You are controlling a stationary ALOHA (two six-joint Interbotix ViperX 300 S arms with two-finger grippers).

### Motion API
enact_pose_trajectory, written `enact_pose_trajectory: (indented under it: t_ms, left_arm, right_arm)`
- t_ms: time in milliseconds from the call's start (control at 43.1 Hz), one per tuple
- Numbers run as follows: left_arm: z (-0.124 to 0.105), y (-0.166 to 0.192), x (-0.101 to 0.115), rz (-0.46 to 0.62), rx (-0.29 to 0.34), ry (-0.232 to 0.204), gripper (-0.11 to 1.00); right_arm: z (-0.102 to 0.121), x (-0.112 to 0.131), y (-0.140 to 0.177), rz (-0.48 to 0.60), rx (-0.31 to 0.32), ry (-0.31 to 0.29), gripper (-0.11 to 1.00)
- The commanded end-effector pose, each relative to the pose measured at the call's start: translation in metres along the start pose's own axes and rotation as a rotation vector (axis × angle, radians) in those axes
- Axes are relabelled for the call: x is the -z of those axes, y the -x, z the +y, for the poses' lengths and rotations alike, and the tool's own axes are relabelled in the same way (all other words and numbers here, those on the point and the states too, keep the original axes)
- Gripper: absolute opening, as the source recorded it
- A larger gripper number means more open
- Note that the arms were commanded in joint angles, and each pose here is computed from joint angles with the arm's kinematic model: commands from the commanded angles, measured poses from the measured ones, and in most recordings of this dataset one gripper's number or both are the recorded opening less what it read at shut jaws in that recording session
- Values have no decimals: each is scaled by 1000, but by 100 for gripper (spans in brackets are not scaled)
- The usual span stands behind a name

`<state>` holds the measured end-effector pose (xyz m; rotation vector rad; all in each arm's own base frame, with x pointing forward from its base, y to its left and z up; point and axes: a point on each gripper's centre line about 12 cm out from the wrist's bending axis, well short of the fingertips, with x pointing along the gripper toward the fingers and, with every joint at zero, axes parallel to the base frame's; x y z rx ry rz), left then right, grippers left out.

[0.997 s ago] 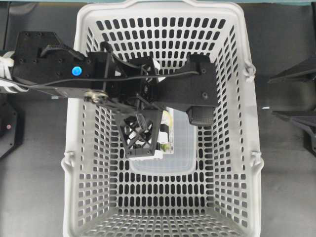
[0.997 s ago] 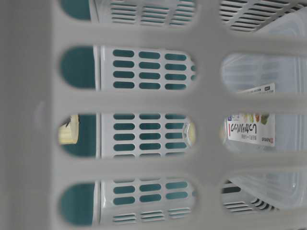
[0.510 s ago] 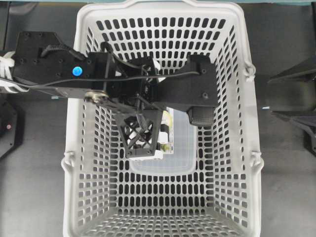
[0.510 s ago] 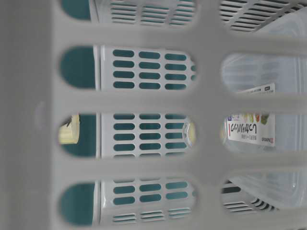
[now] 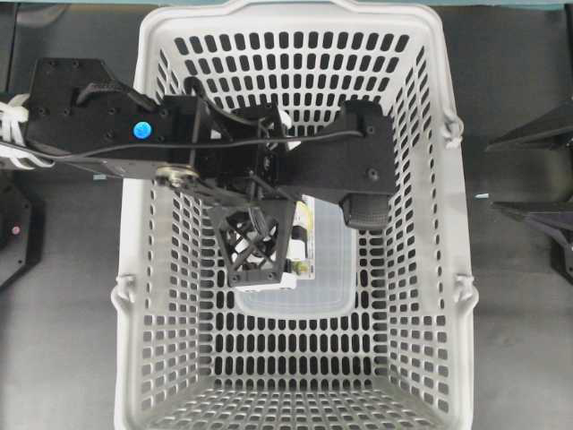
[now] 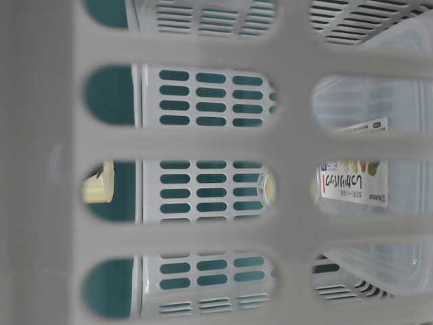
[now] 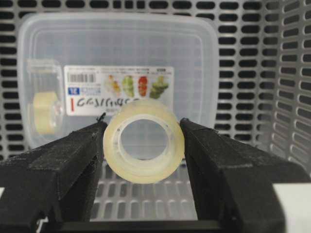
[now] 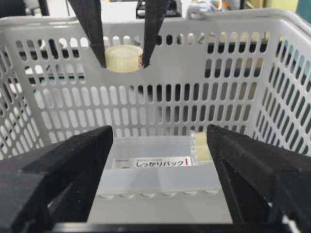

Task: Pick up the cellophane tape from the shopping basket with the left arm.
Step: 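Hold the tape roll raised above the container in the left gripper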

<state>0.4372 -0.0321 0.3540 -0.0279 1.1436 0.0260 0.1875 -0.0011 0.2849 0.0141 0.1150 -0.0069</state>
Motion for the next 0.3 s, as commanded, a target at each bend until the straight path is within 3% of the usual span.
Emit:
enact_pose_trajectory:
  t_ms: [0, 278]
  left_arm:
    - [0, 16, -5, -48, 2, -1, 50]
    - [1, 15, -5, -44, 3, 1, 50]
  right_arm:
    - [0, -3, -1, -11, 1, -2, 76]
    - [0, -3, -1, -9, 1, -2, 76]
